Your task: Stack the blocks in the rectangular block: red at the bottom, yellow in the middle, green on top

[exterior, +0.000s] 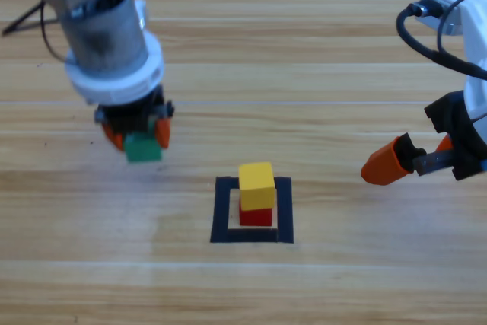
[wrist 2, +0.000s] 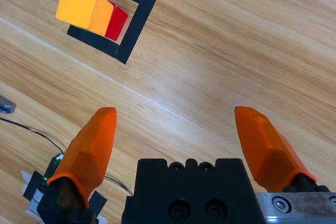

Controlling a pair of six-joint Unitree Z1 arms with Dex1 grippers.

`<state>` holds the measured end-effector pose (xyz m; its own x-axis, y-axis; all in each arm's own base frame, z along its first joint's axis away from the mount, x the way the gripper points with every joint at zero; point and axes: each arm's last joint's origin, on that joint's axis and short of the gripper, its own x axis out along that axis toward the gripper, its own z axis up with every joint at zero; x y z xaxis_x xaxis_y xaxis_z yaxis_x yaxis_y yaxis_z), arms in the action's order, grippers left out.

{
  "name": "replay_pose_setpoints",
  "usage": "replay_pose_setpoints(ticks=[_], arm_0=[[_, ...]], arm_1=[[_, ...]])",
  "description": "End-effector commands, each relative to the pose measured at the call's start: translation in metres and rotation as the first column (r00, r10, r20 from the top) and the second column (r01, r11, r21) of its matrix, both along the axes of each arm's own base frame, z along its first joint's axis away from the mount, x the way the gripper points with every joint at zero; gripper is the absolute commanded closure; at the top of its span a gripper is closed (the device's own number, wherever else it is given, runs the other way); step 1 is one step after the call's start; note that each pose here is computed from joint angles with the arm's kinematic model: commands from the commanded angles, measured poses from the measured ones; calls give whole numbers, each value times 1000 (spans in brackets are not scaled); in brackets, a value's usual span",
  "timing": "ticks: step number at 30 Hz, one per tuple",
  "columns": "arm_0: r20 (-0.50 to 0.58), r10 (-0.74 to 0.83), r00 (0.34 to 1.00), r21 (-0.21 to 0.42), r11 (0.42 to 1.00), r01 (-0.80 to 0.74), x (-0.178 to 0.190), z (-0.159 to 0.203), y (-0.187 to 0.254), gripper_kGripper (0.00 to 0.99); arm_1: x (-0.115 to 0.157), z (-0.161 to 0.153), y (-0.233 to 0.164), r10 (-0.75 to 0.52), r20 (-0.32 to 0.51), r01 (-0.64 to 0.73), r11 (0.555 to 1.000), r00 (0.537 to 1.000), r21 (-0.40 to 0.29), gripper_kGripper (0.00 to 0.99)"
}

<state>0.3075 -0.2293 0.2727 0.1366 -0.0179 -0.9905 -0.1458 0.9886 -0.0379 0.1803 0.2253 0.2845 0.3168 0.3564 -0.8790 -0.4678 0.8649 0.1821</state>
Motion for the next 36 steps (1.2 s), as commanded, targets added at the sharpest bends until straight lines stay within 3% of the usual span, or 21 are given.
replay_pose_setpoints(ticks=[1, 6, 13, 19, 26, 36], arm_0=[[-1, -93, 996, 3, 996, 93, 1, 8, 8, 990], [14, -231, 973, -49, 972, 231, -2, 19, -3, 990], [62, -431, 900, -55, 899, 434, -19, 30, -38, 990], [49, -504, 863, -63, 860, 506, -27, 27, -63, 990], [43, -432, 901, -76, 898, 434, -31, 28, -86, 990], [-14, -182, 983, -34, 983, 181, -34, 19, -104, 990]], arm_1=[[10, -9, 4, -17, -11, 17, 1000, 1000, -14, 0], [10, -10, 4, -21, -13, 20, 1000, 1000, -16, 0], [9, -9, 1, -37, -7, 37, 999, 999, -22, 0], [7, -8, -1, -43, -6, 43, 999, 999, -25, 0], [8, -8, -3, -52, -7, 51, 998, 999, -27, 0], [9, -8, -5, -64, -2, 64, 997, 998, -39, 0]])
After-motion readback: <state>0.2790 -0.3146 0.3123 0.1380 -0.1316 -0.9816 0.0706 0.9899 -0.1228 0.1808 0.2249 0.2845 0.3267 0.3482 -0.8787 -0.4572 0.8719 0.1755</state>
